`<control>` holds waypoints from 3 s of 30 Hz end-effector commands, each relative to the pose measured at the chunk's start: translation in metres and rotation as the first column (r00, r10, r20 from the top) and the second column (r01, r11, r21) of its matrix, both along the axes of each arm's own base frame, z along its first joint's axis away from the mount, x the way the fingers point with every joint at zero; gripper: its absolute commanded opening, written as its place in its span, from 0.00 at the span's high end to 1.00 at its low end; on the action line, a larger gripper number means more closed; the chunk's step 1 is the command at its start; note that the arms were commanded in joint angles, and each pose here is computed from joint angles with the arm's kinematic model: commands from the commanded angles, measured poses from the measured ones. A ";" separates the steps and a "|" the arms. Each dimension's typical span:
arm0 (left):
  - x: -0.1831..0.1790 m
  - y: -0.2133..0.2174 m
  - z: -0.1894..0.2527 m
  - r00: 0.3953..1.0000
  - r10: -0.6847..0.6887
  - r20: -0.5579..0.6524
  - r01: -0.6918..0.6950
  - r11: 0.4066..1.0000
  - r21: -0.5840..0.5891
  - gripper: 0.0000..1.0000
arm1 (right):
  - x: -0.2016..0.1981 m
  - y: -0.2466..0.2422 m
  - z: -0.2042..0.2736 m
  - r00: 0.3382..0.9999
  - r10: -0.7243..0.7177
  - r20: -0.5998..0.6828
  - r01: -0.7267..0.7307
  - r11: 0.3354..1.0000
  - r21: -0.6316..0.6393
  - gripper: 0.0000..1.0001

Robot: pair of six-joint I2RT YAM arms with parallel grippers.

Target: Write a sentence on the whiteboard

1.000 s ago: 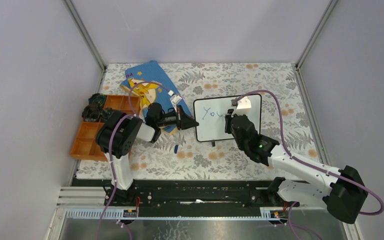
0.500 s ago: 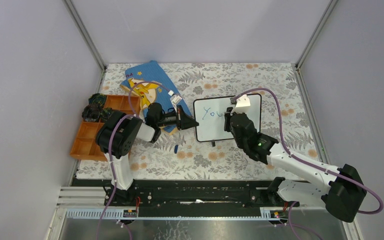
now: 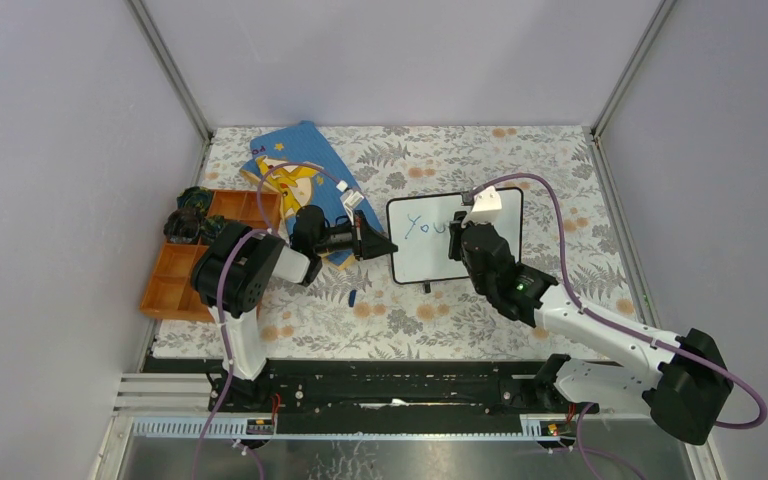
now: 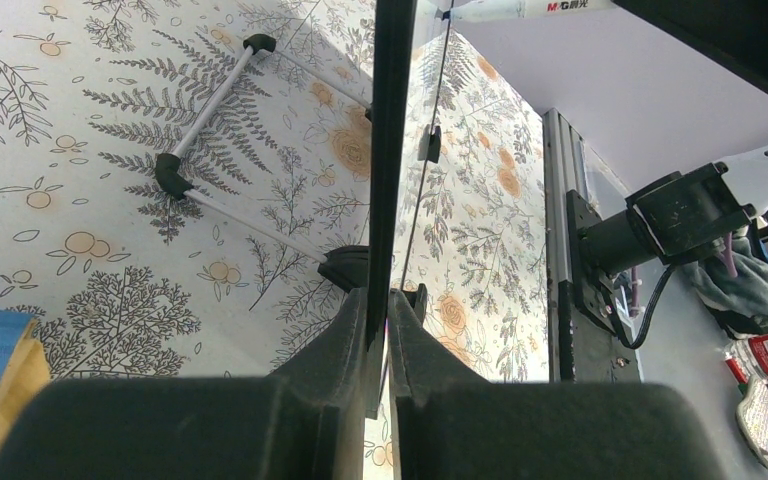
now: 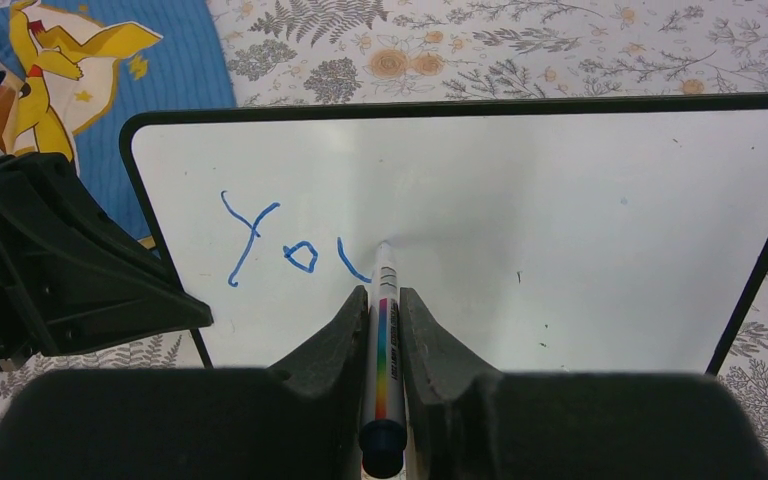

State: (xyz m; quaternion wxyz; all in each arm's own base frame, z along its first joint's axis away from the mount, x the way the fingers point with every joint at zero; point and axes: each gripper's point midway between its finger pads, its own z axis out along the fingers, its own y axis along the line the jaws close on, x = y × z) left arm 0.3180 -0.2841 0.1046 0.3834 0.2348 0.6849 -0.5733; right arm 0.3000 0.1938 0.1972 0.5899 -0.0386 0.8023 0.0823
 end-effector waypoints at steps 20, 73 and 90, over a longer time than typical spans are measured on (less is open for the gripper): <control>-0.003 0.001 -0.008 1.000 0.008 -0.018 -0.007 0.999 0.039 1.00 | -0.023 -0.029 0.034 0.998 -0.001 0.064 -0.003 0.998 0.070 1.00; -0.003 0.000 -0.012 1.000 0.008 -0.021 -0.007 0.999 0.052 1.00 | 0.014 -0.035 0.038 0.986 -0.131 0.100 0.108 0.972 0.211 1.00; -0.004 0.001 -0.013 1.000 0.009 -0.025 -0.007 0.998 0.057 1.00 | 0.001 -0.027 0.004 0.999 -0.048 0.006 0.046 0.984 0.170 1.00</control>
